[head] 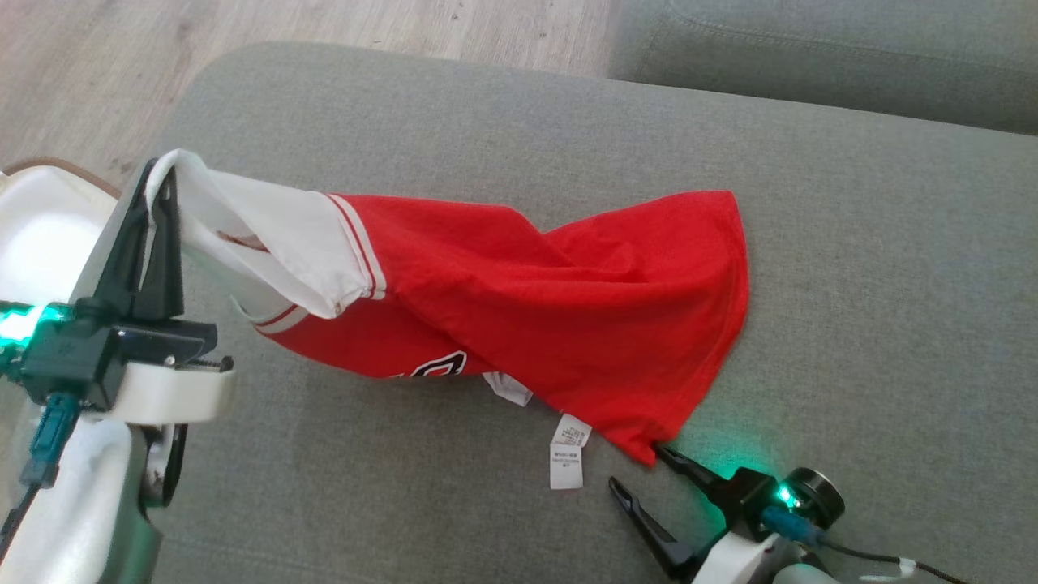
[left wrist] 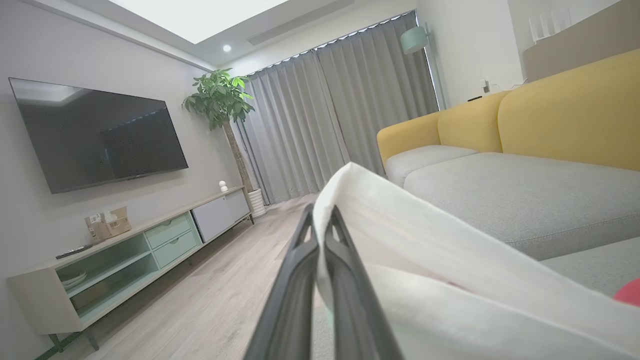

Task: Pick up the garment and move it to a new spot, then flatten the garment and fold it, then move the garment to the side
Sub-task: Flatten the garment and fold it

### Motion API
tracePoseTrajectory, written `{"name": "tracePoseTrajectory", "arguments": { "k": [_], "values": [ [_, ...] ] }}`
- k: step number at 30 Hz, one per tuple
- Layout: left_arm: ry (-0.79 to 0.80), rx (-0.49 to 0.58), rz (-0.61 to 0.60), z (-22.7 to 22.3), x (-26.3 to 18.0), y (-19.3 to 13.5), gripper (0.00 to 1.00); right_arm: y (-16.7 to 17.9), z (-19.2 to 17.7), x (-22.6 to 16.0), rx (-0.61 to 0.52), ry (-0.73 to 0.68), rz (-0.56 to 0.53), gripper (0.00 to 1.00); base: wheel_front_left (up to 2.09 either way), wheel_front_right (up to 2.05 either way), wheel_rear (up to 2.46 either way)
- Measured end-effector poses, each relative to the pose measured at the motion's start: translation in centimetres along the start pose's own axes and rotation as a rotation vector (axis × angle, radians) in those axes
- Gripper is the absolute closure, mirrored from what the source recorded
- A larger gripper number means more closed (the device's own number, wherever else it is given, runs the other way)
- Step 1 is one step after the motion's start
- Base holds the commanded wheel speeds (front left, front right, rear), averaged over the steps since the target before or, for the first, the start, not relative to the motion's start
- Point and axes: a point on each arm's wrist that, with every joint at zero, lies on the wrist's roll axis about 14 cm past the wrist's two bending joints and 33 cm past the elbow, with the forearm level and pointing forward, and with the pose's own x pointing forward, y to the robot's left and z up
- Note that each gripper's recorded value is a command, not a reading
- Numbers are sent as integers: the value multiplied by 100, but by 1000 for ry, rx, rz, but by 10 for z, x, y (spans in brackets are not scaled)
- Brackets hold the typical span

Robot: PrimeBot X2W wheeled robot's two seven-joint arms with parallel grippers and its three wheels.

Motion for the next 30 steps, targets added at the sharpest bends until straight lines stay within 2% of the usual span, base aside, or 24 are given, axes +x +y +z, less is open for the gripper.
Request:
{"name": "tracePoseTrajectory", "arguments": {
  "k": [3, 4, 5, 6, 7, 14, 19, 24, 30],
  "values": [
    [1, -1, 1, -1, 0, -1, 100, 0, -4, 4, -5, 14, 8, 0, 0, 0, 0],
    [2, -1, 0, -2, 1, -1, 100, -1, -4, 5, -11, 17, 10, 6, 0, 0, 0],
    [3, -1, 0, -2, 1, -1, 100, -3, -3, 7, -16, 18, 9, 44, 0, 0, 0],
    [4, -1, 0, -3, 1, -1, 100, -5, -2, 8, -20, 19, 6, 93, 0, 0, 0],
    [5, -2, -1, -3, 1, -2, 100, -7, -2, 9, -24, 21, 2, 100, 0, 0, 0],
    [-21, -10, -11, 3, 6, -6, 100, -29, 12, 2, -60, -11, -75, 100, 0, 0, 0],
    [-75, -16, -43, 19, 8, -12, 100, -60, 66, -18, -92, -182, -204, 100, 0, 0, 0],
    [-156, -33, -96, 44, 14, -20, 100, -88, 111, -65, -139, -341, -354, 100, 0, 0, 0],
    [-284, -11, -229, 87, 25, -44, 100, -125, 165, -139, -288, -486, -528, 100, 0, 0, 0]
  ]
}}
